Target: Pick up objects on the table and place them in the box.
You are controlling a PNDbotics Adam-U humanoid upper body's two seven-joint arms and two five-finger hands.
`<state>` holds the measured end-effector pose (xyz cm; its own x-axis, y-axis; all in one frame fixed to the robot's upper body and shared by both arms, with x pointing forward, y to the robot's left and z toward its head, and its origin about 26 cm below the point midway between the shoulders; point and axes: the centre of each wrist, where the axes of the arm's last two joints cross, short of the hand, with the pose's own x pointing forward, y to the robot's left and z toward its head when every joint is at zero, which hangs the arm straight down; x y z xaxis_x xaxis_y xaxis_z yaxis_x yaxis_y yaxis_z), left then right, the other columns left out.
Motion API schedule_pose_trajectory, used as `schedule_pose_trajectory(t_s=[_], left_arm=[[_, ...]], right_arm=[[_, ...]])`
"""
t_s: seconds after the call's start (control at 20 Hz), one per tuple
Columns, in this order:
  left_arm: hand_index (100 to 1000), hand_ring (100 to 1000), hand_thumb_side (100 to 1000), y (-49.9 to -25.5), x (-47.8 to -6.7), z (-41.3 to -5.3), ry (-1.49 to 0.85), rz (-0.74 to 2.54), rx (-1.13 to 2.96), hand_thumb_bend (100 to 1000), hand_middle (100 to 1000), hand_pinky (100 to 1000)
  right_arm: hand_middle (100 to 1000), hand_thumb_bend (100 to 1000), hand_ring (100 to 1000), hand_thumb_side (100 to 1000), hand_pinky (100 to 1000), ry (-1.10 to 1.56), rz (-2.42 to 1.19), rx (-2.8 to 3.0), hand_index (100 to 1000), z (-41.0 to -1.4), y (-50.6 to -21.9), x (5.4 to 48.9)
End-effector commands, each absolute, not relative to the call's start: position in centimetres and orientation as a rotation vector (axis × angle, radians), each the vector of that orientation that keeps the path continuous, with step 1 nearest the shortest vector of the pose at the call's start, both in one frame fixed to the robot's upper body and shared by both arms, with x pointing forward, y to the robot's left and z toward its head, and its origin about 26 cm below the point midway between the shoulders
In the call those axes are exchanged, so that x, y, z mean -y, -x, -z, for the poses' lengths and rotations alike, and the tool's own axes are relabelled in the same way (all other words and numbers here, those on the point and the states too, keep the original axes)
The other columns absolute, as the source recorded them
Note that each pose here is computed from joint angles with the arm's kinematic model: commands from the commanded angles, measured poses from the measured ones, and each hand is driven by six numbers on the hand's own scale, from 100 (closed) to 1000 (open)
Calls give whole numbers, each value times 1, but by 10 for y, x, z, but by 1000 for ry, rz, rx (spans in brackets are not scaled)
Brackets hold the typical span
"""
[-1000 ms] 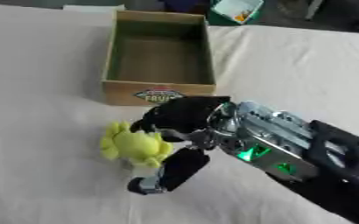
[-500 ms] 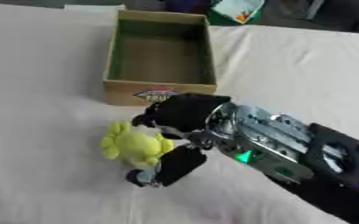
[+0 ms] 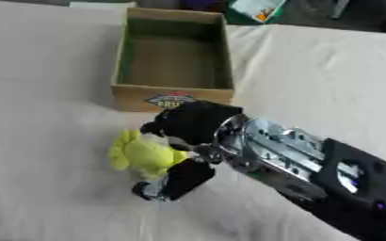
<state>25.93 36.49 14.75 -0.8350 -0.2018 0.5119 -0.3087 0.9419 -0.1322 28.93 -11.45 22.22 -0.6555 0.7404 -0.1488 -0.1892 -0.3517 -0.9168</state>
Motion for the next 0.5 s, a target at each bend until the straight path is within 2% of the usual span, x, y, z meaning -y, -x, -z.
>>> schedule_pose_trajectory(t_s=[0.05, 0.25, 0.5], left_arm=[[713, 391, 662, -259, -363, -156, -354, -262, 2619, 100, 417, 408], [713, 391, 663, -259, -362, -155, -349, -261, 2618, 100, 417, 408], [713, 391, 664, -259, -361, -155, -347, -256, 2617, 100, 417, 409]], right_arm=[[789, 406, 844, 920, 868, 801, -1989, 1249, 1000, -219, -300, 113], [783, 370, 844, 915, 866, 843, -1963, 1225, 1000, -202, -317, 112], [781, 370, 845, 913, 867, 860, -1950, 1200, 1000, -188, -331, 115]])
